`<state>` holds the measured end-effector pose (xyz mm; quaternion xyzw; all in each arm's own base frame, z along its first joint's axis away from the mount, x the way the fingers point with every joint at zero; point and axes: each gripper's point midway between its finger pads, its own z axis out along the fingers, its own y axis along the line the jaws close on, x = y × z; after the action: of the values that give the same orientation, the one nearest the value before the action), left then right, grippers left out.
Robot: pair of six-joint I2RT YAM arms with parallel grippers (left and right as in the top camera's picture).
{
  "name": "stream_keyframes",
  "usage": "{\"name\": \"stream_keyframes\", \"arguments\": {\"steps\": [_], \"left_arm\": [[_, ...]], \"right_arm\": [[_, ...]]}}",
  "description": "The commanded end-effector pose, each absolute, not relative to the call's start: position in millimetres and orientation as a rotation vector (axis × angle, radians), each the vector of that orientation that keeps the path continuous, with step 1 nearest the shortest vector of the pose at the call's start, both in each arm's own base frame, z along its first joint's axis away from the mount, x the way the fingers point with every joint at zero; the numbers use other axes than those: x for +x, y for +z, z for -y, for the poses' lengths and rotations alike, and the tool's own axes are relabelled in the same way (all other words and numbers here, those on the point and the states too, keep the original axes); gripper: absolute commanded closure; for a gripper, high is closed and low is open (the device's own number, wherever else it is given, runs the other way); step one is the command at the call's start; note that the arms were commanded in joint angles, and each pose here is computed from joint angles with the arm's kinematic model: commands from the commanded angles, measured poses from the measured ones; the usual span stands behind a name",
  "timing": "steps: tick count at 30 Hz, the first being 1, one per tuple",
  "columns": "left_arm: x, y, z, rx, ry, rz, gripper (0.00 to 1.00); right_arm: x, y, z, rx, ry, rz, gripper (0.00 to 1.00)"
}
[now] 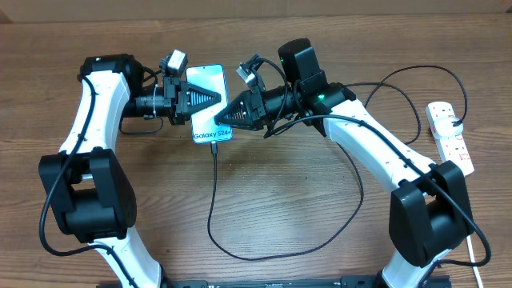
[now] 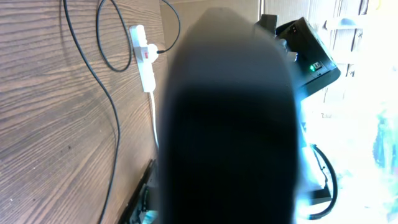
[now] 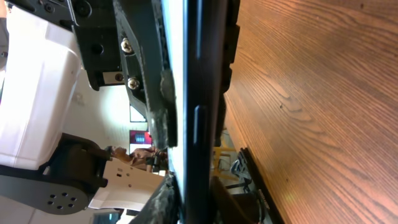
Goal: Plug charger to phone and switch on socket
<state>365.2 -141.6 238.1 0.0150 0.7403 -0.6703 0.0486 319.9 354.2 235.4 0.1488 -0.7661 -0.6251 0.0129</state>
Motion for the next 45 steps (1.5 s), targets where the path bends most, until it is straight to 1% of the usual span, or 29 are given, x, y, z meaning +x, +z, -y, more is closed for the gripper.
{"name": "stream_keyframes", "arguments": {"steps": [1, 2, 3, 4, 6, 7, 8, 10, 11, 13, 14, 15, 18, 21, 24, 27, 30, 32, 35, 45], "left_arm": [[368, 249, 141, 0.051, -2.063, -2.2, 0.96], [369, 249, 141, 0.062, -2.057, -2.195, 0.95], [369, 248, 141, 0.071, -2.05, -2.194, 0.93], [370, 247, 141, 0.079, -2.042, -2.196, 0.86], [370, 243, 140, 0.103, -2.011, -2.215, 0.66], [370, 240, 140, 0.11, -1.996, -2.23, 0.57], [370, 237, 140, 0.123, -1.974, -2.246, 0.44], [371, 229, 139, 0.154, -1.92, -2.284, 0.23], [371, 225, 138, 0.167, -1.891, -2.307, 0.16], [371, 216, 136, 0.179, -1.834, -2.362, 0.09], [372, 209, 134, 0.186, -1.79, -2.399, 0.03], [372, 204, 132, 0.185, -1.755, -2.433, 0.0], [375, 181, 123, 0.144, -1.599, -2.583, 0.0], [377, 159, 110, 0.063, -1.427, -2.733, 0.0], [377, 144, 98, 0.011, -1.291, -2.824, 0.0], [377, 133, 88, -0.052, -1.171, -2.898, 0.0], [377, 121, 74, -0.132, -1.018, -2.974, 0.0], [375, 112, 60, -0.204, -0.881, -3.032, 0.0], [375, 108, 54, -0.225, -0.819, -3.053, 0.0], [373, 107, 54, -0.223, -0.806, -3.062, 0.0]], "right_arm": [[316, 253, -355, 0.511, -1.98, 2.385, 0.93], [316, 253, -355, 0.511, -1.98, 2.385, 0.96], [316, 253, -355, 0.511, -1.98, 2.385, 0.96], [316, 253, -355, 0.511, -1.98, 2.385, 0.96], [316, 253, -355, 0.511, -1.98, 2.385, 0.96], [316, 253, -355, 0.51, -1.98, 2.386, 0.96], [317, 253, -355, 0.51, -1.98, 2.387, 0.96], [318, 252, -354, 0.503, -1.978, 2.393, 0.96], [319, 251, -354, 0.496, -1.973, 2.402, 0.96], [321, 248, -354, 0.48, -1.962, 2.427, 0.96], [323, 247, -353, 0.47, -1.956, 2.44, 0.96], [324, 245, -353, 0.461, -1.95, 2.453, 0.96], [331, 233, -349, 0.414, -1.891, 2.538, 0.96], [336, 209, -339, 0.34, -1.756, 2.668, 0.96], [344, 179, -322, 0.289, -1.542, 2.857, 0.96], [354, 146, -295, 0.219, -1.239, 3.063, 0.96], [358, 126, -276, 0.147, -1.031, 3.162, 0.96], [355, 116, -273, 0.133, -0.997, 3.161, 0.96], [348, 99, -268, 0.11, -0.955, 3.138, 0.96], [332, 65, -260, 0.08, -0.913, 3.108, 0.96]]}}
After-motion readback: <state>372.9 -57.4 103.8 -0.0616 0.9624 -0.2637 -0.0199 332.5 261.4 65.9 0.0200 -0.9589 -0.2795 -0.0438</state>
